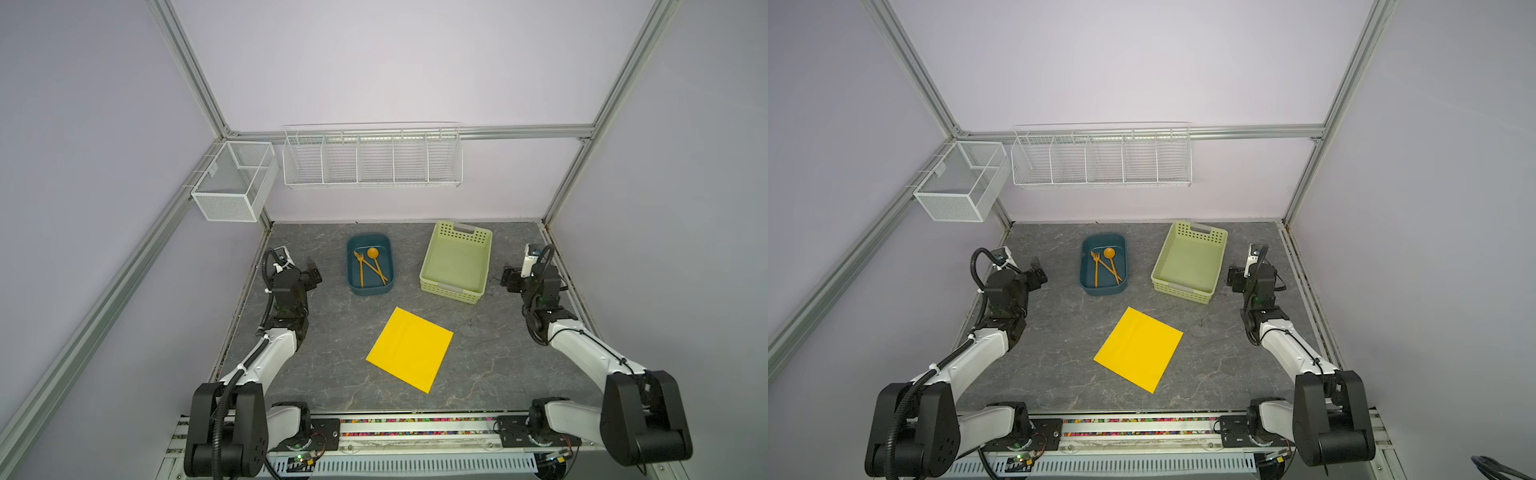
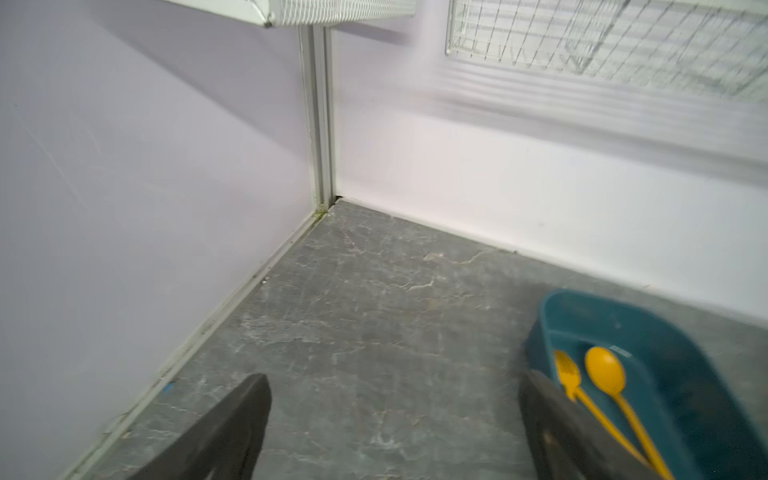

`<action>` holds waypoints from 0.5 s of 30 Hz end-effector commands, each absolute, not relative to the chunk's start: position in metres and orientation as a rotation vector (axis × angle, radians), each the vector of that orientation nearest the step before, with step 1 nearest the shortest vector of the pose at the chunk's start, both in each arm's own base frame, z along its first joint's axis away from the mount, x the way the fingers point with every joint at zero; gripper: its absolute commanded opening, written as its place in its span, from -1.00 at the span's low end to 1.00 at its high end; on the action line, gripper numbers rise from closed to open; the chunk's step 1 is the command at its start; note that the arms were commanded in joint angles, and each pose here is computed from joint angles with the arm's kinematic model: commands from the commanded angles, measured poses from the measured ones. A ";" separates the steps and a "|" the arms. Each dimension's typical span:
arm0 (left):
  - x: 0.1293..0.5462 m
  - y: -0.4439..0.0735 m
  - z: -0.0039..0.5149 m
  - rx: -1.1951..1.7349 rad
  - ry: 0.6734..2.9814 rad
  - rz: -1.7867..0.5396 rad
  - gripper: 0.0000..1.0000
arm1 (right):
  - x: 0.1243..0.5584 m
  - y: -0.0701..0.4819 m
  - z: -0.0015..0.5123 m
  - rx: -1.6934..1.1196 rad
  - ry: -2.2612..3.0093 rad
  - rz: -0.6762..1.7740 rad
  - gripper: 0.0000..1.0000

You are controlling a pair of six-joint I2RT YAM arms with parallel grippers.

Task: Place the utensils on the paper napkin and roll it up
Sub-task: 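Move the left gripper over the teal tray while the right gripper moves toward the napkin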

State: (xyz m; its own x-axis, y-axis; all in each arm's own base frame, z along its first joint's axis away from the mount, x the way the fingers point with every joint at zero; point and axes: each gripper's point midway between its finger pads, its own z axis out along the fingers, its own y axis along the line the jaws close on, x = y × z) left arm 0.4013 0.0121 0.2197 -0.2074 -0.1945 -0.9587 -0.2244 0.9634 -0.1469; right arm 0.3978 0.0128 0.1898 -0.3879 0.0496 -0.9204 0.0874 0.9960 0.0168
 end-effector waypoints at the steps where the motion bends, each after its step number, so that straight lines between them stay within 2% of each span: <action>1: 0.395 -0.012 0.195 -0.331 2.024 -0.109 0.73 | 0.374 0.044 0.163 0.103 2.199 0.147 0.89; 5: 0.400 -0.041 0.201 -0.307 2.128 -0.284 0.67 | 0.368 0.079 0.163 0.073 2.311 0.336 1.00; 9: 0.405 -0.075 0.201 -0.224 2.209 -0.372 0.63 | 0.367 0.129 0.175 -0.053 2.387 0.461 0.91; 15: 0.422 -0.117 0.198 -0.160 2.319 -0.373 0.46 | 0.361 0.174 0.175 -0.153 2.444 0.470 0.87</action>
State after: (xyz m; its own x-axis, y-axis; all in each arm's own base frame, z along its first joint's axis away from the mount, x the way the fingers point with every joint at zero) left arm 0.4242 -0.1019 0.2042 -0.6224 -0.2356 -0.7464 0.0165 0.9495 -0.3134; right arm 0.3754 0.1611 0.1844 -0.7326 0.0198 -0.6803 -0.2322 0.9323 0.2772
